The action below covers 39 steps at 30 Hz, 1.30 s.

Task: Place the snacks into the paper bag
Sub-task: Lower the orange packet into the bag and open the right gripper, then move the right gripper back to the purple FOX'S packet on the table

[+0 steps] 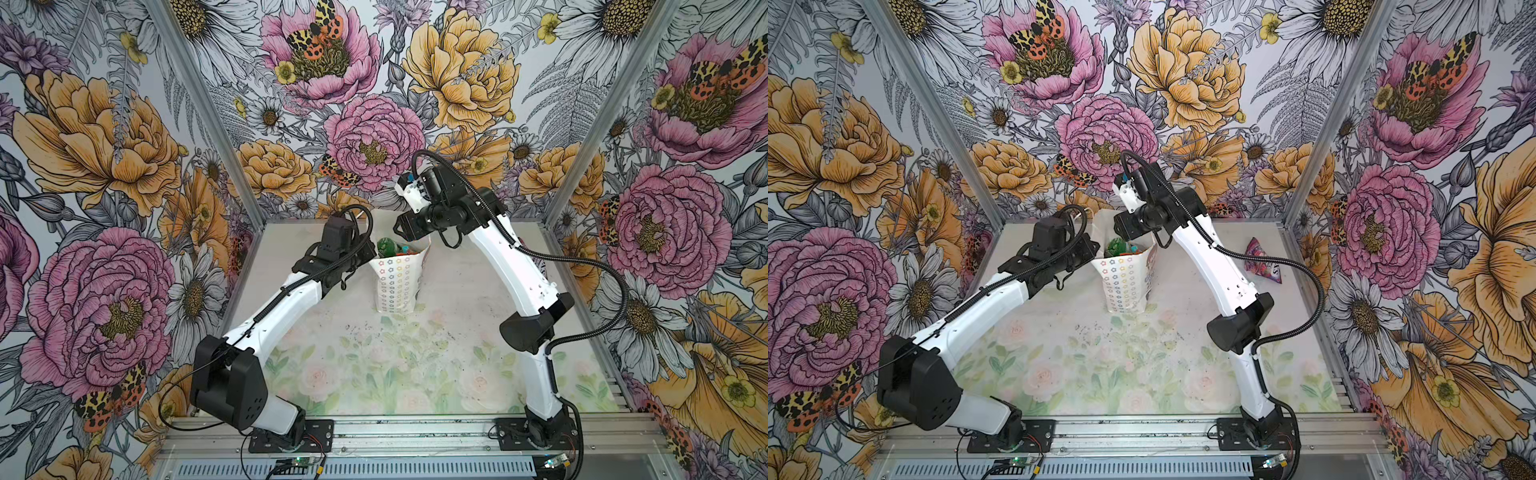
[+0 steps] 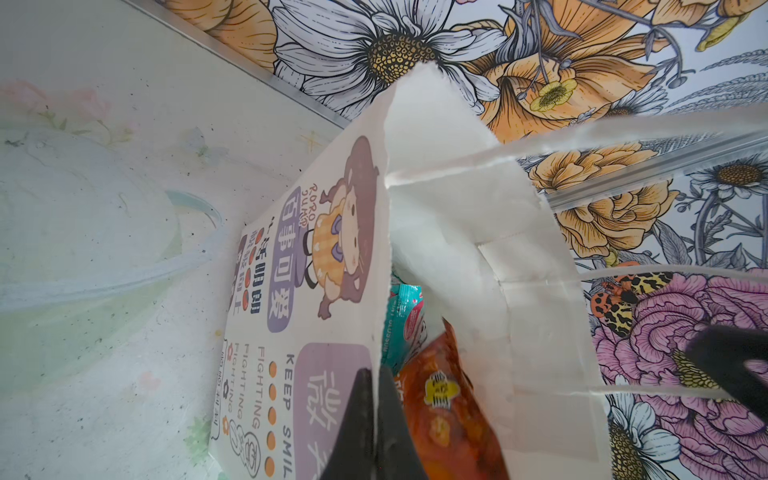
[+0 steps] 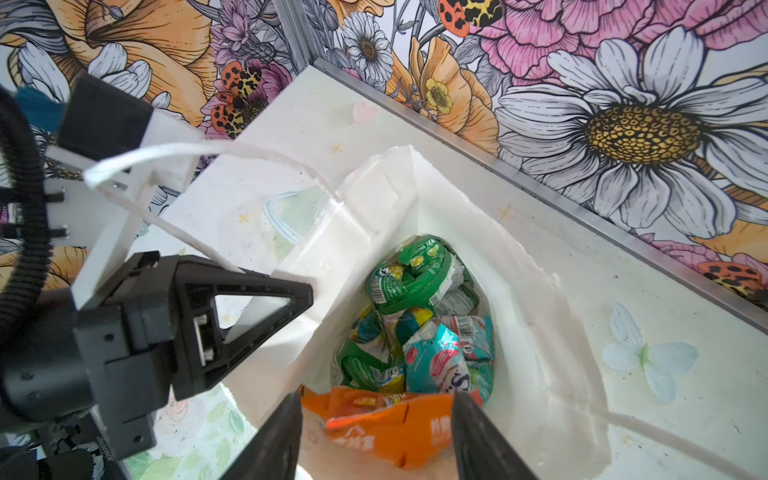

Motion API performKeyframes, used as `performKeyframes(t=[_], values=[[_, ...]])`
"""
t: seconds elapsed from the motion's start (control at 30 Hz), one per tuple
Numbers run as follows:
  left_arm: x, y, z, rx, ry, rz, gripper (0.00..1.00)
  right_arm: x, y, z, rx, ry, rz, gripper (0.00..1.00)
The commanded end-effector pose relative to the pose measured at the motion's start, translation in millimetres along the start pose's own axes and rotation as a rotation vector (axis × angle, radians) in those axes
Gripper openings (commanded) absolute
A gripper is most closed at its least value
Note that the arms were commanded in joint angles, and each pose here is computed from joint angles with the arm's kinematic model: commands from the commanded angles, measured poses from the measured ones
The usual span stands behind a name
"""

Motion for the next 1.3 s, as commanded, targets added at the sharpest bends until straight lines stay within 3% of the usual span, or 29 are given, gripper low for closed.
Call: performKeyframes(t=[0.0,0.27,0.63,0.83,1.1,1.27], values=[[8.2,11.7,-8.5,0.002,-0.053,-0.049,0.00,-8.2,7.2,5.5,-0.013,0.046,-0.035,0.59],[10.9,13.6,-5.4,0.008,-0.052,-0.055,0.00,15.7,9.4,1.6,0.027,-0.023,-0.051,0.60],[16.9,16.4,-3.0,0.011,-0.054,-0.067,0.00,89.7,15.2,-14.5,0.052,-0.203,-0.132,0.64],[13.1,16.9,-2.6,0.015,-0.056,-0.056,0.00,129.1,3.0,-38.9,0.007,-0.382,-0.123,0.76],[13.3,15.8,-1.8,0.016,-0.056,-0.054,0.00,165.4,-36.6,-94.6,-0.228,-0.564,-0.101,0.82],[12.7,15.8,-1.7,0.015,-0.057,-0.050,0.00,180.2,-76.8,-134.6,-0.437,-0.664,-0.090,0.92]])
Point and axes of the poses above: each gripper's point midway between its finger pads, its own x axis back along the fingers, its own z axis along the line the jaws close on, y = z × x, the point moved 6 cm from there along x, back along the fingers, and after that the axes turned 15 degrees about x, right-handed, at the moved point
